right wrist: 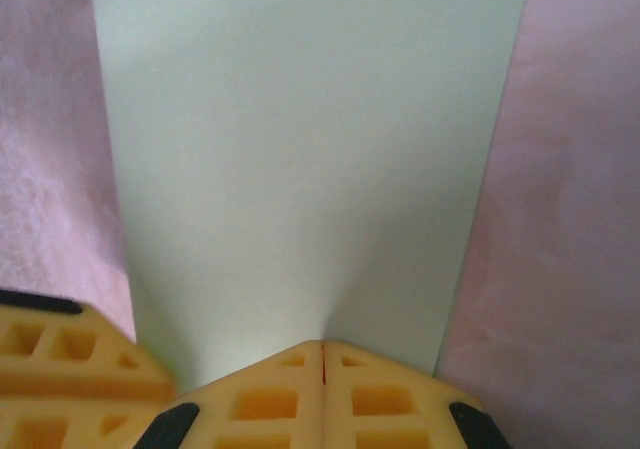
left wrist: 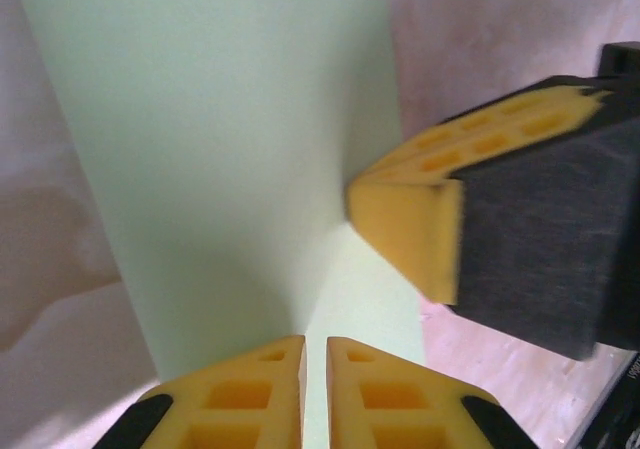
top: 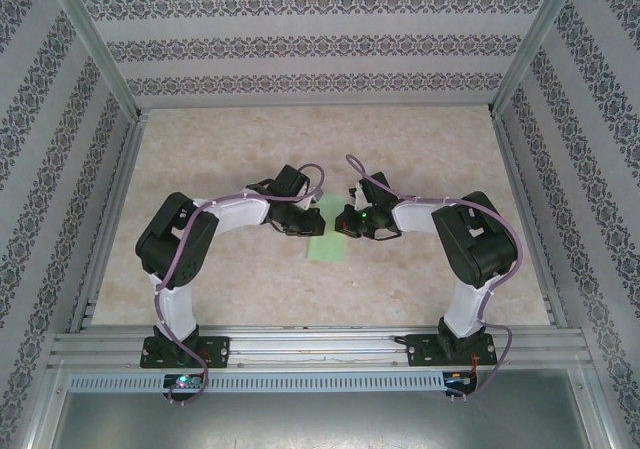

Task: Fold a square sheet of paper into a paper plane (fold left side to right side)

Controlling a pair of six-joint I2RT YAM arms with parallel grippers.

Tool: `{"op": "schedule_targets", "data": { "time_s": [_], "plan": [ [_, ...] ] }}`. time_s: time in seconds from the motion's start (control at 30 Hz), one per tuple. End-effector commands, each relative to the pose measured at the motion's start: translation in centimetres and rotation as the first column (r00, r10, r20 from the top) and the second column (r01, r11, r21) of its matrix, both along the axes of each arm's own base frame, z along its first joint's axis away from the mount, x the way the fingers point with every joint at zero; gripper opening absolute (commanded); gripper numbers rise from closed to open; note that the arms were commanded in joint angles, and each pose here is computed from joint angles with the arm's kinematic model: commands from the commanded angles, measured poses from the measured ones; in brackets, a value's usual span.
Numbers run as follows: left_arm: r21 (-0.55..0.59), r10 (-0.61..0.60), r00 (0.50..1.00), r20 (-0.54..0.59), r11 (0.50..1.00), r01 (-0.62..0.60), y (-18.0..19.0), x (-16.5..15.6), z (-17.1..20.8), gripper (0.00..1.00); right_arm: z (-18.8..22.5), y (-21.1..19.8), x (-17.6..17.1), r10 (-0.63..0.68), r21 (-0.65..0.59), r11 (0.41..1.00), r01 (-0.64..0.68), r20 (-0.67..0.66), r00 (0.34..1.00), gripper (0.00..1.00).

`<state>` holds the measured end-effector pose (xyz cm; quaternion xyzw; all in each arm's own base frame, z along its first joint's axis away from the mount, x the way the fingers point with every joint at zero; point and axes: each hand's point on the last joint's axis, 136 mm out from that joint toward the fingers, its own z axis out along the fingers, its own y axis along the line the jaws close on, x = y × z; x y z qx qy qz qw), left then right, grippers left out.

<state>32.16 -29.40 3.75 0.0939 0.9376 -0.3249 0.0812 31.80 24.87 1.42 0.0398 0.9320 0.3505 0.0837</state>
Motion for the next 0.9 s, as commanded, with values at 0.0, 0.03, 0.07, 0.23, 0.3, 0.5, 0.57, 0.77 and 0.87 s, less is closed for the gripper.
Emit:
{"op": "schedule_targets", "data": {
  "time_s": [0.0,0.03,0.07,0.23,0.3,0.5,0.57,0.77,0.87],
  "plan": [
    [-0.010,0.010,1.000,-0.001,1.000,-0.010,0.8,0.4,-1.2,0.13,-4.1,-2.6,-2.4,-0.025,-0.160,0.987,0.007,-0.109,0.994,0.00],
    [-0.005,0.014,1.000,-0.005,1.000,-0.014,1.0,0.4,-1.5,0.12,-4.1,-2.6,-2.4,-0.024,-0.162,0.987,0.006,-0.109,0.994,0.00],
    [0.000,0.021,1.000,-0.012,1.000,-0.021,1.3,0.4,-1.9,0.12,-4.1,-2.7,-2.4,-0.023,-0.165,0.986,0.005,-0.110,0.994,0.00],
    [0.035,0.057,0.998,-0.035,0.998,-0.056,3.1,0.3,-3.3,0.10,-4.3,-2.9,-2.5,-0.022,-0.180,0.984,0.001,-0.115,0.993,0.00],
    [0.040,0.074,0.996,-0.048,0.997,-0.073,3.9,0.1,-3.8,0.09,-4.3,-3.0,-2.6,-0.021,-0.185,0.983,-0.001,-0.117,0.993,0.00],
    [0.032,0.104,0.994,-0.038,0.994,-0.103,5.6,0.2,-3.0,0.08,-4.2,-3.1,-2.5,-0.020,-0.185,0.983,-0.001,-0.112,0.993,0.00],
    [0.018,0.097,0.995,-0.023,0.995,-0.097,5.4,0.3,-2.1,0.07,-4.1,-3.1,-2.5,-0.018,-0.182,0.983,-0.002,-0.109,0.994,0.00],
    [-0.113,0.092,0.996,0.011,0.989,-0.091,3.7,1.0,1.1,0.06,-3.9,-2.9,-2.3,-0.001,-0.175,0.984,-0.016,-0.097,0.995,0.00],
    [-0.180,0.088,0.996,0.011,0.980,-0.085,2.6,1.2,2.1,0.06,-3.8,-2.8,-2.3,0.011,-0.173,0.985,-0.026,-0.090,0.996,0.00]
  ]
}}
